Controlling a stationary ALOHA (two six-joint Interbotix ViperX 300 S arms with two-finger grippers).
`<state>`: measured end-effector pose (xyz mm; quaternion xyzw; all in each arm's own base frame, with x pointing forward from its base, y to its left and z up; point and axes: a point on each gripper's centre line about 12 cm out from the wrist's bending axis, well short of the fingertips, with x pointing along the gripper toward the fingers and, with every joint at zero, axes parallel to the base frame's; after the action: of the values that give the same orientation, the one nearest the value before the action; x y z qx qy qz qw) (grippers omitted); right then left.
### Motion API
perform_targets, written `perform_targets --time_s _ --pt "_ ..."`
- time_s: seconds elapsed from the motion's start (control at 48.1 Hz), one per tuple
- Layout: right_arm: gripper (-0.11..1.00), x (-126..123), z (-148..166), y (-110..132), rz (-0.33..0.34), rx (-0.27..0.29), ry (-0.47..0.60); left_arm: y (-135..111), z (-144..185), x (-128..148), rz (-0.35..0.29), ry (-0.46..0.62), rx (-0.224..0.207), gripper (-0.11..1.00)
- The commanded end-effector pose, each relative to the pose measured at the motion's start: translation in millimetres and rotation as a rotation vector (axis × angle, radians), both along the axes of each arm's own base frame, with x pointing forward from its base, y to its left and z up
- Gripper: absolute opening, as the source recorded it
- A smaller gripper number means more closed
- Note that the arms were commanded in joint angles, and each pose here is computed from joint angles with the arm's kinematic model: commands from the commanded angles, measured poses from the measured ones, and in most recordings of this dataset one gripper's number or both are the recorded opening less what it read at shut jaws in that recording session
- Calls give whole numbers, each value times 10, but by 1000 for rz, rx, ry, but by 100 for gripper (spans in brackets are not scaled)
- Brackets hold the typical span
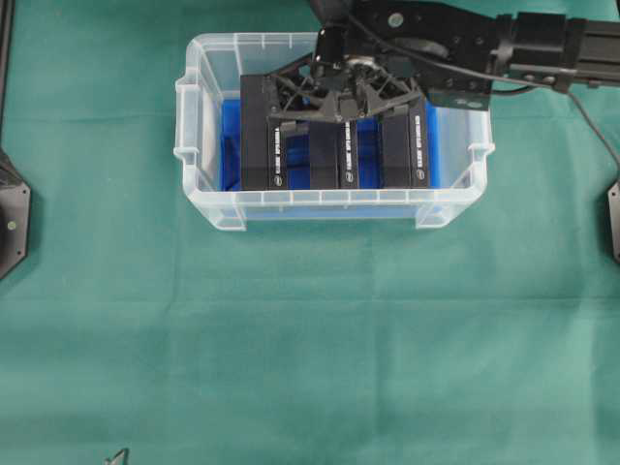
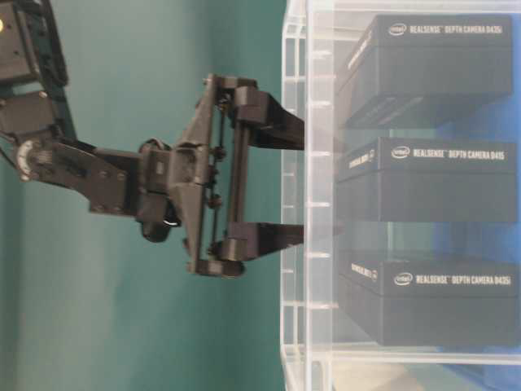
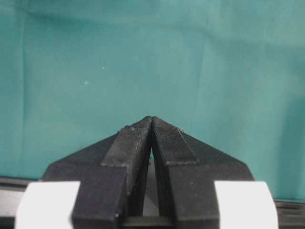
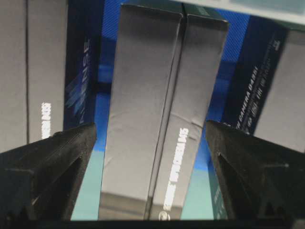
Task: Take the box out of the case with the right arm.
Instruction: 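Close the right gripper on the middle black box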
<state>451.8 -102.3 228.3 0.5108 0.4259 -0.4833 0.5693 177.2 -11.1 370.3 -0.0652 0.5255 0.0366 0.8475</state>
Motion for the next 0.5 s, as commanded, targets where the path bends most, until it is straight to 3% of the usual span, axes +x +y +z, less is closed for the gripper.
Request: perform_targets --time_s 0.0,0.478 --pt "93 22 57 -1 2 -2 -23 8 95 15 5 -29 0 0" --pt "93 69 -257 13 -15 33 5 8 90 15 4 -28 1 0"
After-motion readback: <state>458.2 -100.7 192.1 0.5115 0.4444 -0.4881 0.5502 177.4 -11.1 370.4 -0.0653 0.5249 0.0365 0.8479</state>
